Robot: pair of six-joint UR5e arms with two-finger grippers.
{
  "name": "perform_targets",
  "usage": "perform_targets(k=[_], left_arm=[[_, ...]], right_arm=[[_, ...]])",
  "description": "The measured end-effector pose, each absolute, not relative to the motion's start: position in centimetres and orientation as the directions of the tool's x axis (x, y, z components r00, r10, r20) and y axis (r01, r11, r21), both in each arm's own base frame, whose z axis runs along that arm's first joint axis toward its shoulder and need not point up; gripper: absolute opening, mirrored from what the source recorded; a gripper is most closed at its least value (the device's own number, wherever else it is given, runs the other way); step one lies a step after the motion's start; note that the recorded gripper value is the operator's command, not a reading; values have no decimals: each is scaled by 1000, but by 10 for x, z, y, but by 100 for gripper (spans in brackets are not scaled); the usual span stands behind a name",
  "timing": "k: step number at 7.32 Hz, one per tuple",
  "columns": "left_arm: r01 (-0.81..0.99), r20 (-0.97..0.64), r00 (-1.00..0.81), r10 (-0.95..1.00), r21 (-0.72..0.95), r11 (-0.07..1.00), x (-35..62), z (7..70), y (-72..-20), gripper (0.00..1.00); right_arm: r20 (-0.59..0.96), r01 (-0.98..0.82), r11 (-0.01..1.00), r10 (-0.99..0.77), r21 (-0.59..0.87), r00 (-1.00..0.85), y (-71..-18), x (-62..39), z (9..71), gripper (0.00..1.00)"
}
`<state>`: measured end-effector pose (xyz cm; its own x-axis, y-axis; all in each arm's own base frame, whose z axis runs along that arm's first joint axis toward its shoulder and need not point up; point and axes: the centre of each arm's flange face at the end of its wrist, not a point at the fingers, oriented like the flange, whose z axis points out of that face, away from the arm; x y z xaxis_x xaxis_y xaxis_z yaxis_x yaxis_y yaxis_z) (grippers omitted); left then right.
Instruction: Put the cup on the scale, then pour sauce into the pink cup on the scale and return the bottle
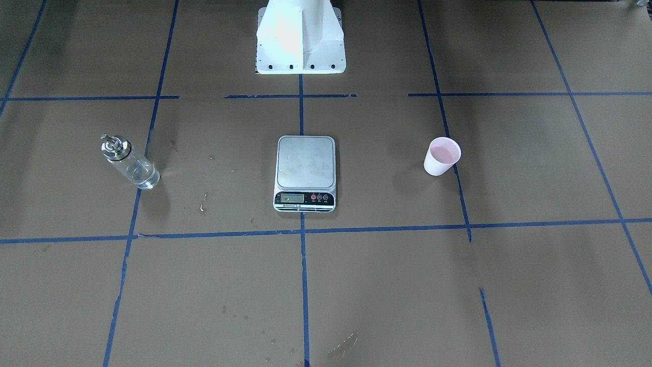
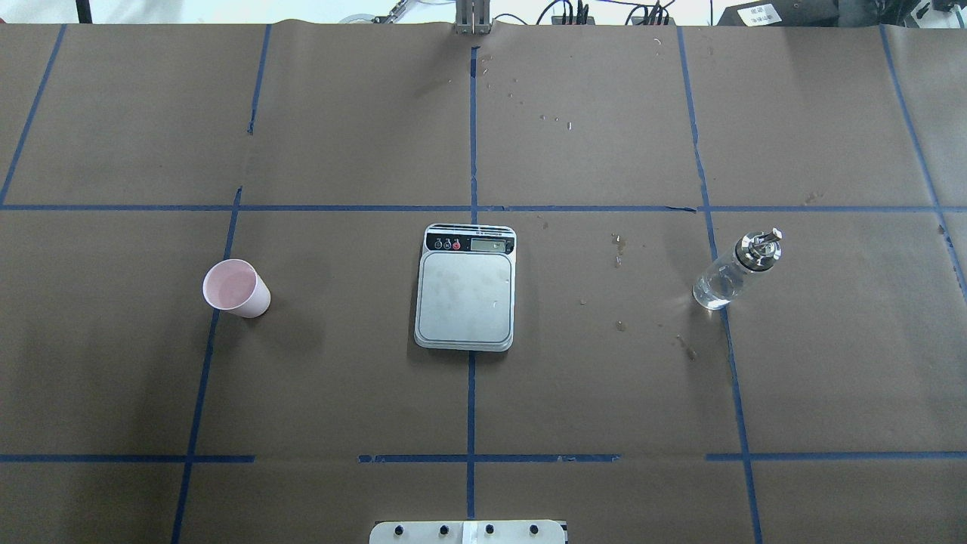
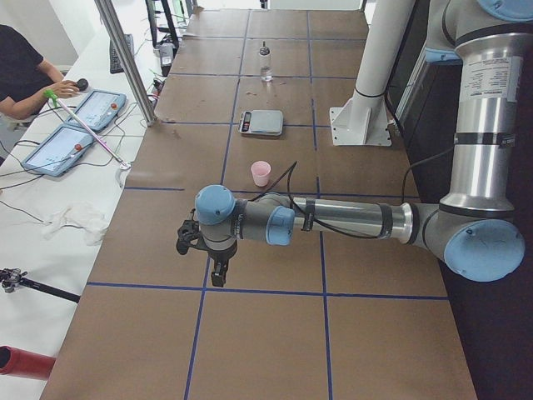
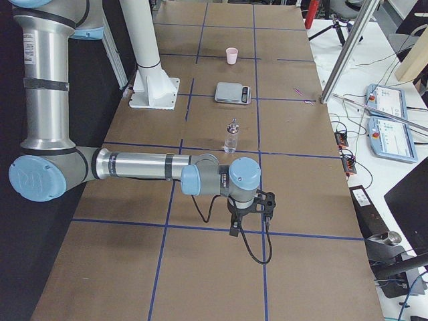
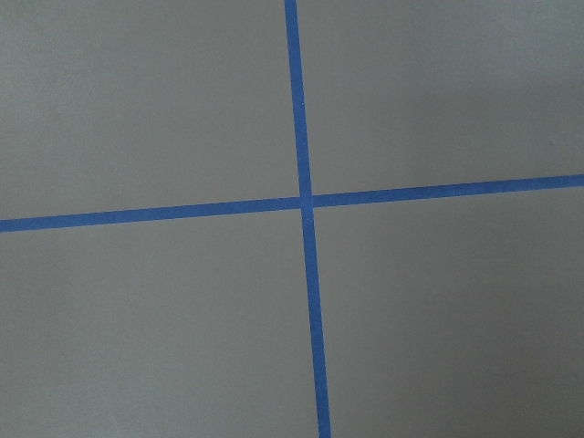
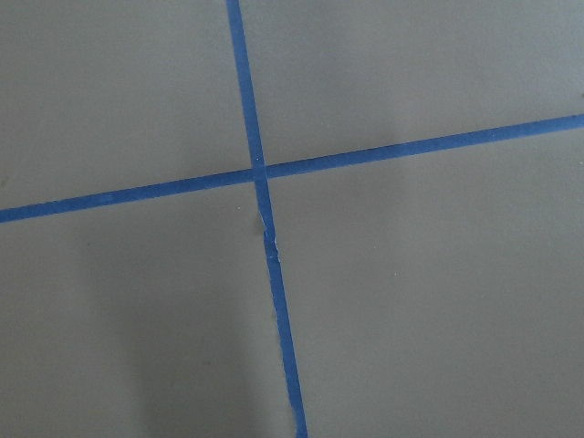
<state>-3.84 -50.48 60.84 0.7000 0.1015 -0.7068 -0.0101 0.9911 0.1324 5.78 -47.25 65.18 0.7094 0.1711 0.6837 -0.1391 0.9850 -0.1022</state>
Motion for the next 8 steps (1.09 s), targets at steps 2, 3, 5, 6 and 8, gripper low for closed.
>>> perform_targets(k=[2, 3, 5, 6, 8], left_arm=[[45, -711, 694, 112, 198, 979, -34, 541, -506, 100], [68, -721, 682, 118, 223, 972, -22, 506, -506, 100], [23, -732, 647, 215, 300, 954, 31, 455, -514, 100], [11, -739, 626, 248, 327, 945, 50, 433, -512, 100], [-9, -793, 550, 261, 307, 952, 78, 407, -502, 100]], right_arm=[[684, -140, 985, 170, -100, 709, -474, 58, 650, 100], [685, -141, 985, 169, -98, 709, -475, 58, 649, 100], [687, -138, 988, 151, -75, 710, -486, 57, 638, 100], [688, -137, 988, 144, -66, 711, -492, 56, 633, 100], [691, -131, 990, 132, -54, 710, -502, 52, 627, 100]])
